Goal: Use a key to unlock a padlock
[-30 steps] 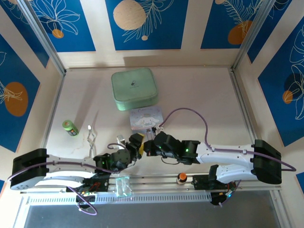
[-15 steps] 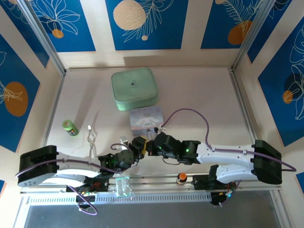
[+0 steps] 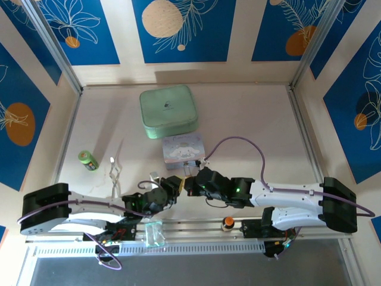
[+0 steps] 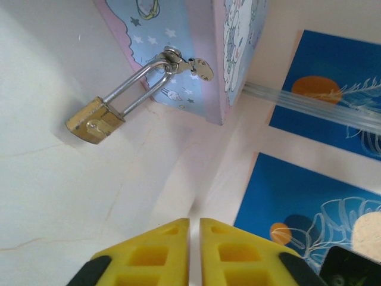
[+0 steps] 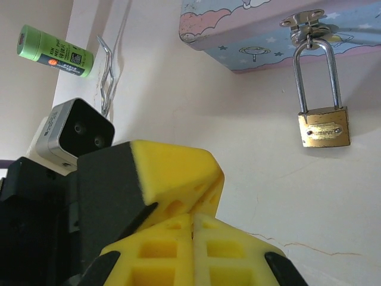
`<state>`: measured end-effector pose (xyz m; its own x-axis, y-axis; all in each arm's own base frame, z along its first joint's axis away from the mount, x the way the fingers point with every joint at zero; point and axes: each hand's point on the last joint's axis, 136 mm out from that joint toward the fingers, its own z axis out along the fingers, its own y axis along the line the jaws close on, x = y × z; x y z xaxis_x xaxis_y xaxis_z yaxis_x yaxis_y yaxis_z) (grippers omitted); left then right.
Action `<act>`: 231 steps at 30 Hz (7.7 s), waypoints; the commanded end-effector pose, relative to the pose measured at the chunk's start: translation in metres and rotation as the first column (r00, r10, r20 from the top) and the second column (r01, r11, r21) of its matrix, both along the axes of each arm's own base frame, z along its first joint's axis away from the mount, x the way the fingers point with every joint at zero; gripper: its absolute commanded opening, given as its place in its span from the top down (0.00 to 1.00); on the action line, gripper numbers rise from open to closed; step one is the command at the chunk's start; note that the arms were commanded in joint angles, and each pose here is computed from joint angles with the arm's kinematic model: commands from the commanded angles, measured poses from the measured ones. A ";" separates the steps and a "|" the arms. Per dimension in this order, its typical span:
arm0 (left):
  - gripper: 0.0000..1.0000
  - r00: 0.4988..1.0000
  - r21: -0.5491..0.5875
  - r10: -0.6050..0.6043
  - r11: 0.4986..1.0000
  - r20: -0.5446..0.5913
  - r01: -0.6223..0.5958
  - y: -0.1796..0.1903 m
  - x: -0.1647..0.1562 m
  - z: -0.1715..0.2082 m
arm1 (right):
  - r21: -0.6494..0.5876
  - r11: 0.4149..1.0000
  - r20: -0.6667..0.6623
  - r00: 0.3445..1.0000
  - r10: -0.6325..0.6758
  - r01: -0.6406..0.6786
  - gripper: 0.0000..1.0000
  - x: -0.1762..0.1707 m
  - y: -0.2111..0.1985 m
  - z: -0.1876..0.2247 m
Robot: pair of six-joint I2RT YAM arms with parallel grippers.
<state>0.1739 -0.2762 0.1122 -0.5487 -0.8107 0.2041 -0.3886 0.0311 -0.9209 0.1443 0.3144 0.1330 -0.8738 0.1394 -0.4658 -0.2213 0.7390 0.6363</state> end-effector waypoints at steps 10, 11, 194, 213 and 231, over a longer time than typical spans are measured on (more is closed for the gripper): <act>1.00 0.996 0.160 -0.028 0.987 0.084 0.015 0.012 0.007 0.011 | 0.025 0.998 0.062 0.997 0.051 -0.053 0.87 -0.003 0.000 0.014; 1.00 0.991 0.219 -0.057 0.975 0.123 0.029 0.014 0.009 0.017 | 0.028 0.997 0.066 0.996 0.064 -0.066 0.66 -0.002 -0.004 0.018; 0.97 0.986 0.433 -0.114 0.900 0.122 0.050 -0.034 0.067 -0.022 | 0.361 0.706 -0.507 0.763 -0.400 0.610 1.00 0.058 -0.071 -0.056; 0.99 0.994 0.149 -0.045 0.988 0.098 0.031 -0.052 0.067 -0.005 | 0.362 0.752 -0.457 0.808 -0.372 0.551 1.00 0.071 -0.054 -0.050; 1.00 0.996 0.157 0.009 0.987 0.091 -0.023 -0.045 0.070 -0.008 | 0.326 0.720 -0.461 0.768 -0.444 0.613 1.00 0.060 -0.069 -0.059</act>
